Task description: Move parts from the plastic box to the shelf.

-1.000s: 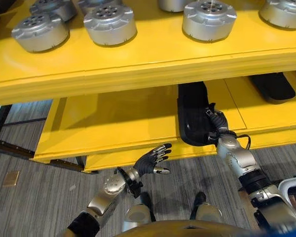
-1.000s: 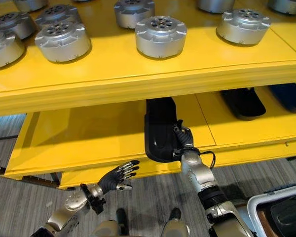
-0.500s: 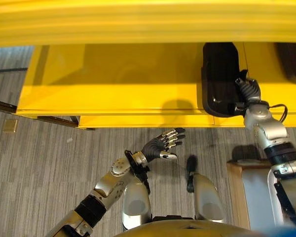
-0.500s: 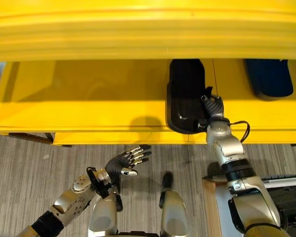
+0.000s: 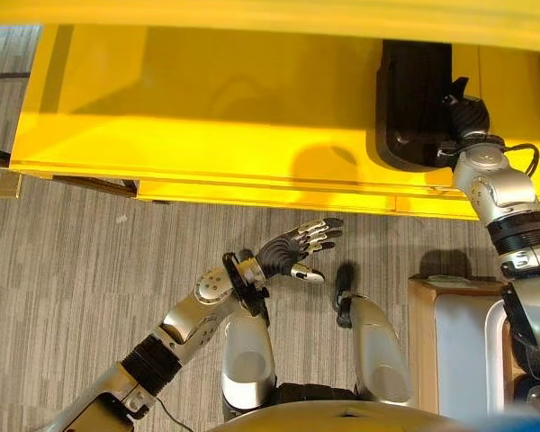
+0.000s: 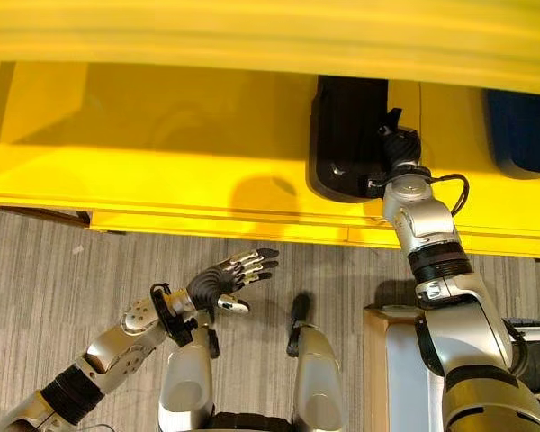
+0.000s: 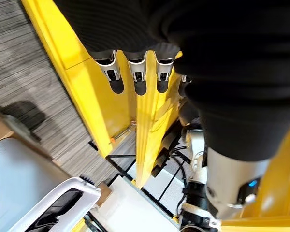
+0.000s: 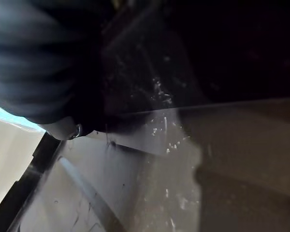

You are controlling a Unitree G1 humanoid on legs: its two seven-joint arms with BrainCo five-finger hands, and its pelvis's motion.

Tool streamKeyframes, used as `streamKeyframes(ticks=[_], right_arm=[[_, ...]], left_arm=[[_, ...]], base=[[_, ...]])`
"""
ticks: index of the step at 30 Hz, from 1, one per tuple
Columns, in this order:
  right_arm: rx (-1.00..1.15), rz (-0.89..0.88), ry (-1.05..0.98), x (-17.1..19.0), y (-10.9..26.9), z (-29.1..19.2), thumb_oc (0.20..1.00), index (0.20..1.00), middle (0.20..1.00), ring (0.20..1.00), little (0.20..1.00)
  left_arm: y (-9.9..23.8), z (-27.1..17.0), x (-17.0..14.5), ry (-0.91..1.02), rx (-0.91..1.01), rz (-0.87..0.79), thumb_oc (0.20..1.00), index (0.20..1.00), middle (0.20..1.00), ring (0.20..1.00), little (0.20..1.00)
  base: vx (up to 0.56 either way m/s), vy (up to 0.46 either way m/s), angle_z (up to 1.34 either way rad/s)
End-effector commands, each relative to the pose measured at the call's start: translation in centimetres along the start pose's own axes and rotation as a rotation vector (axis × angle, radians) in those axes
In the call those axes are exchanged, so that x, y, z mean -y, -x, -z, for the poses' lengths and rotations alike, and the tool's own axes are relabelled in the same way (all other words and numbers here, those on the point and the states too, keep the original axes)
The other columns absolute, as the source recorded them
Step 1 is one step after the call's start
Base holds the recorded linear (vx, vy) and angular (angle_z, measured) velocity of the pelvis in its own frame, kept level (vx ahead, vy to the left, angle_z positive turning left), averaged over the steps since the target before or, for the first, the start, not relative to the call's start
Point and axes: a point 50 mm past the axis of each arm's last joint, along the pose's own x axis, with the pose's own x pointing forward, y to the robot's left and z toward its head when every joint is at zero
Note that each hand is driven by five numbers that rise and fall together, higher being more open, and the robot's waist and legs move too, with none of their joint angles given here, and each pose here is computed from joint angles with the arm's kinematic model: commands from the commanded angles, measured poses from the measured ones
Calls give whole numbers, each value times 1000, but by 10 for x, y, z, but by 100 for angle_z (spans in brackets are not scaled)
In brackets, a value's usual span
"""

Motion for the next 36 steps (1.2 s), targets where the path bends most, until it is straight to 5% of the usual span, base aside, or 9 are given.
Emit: streamKeyframes(ticks=[1,36], right_arm=[[261,116,19,22,-4,-79,200,200,200,200,200],[408,484,141,44,-6,-154,200,200,200,200,200]], left_arm=[[-3,-18,21,-53,56,107,1000,1000,1000,1000,1000],[-8,-25,19,-67,-29,169,1000,1000,1000,1000,1000]], base=[[16,-62,8],[12,-31,3]])
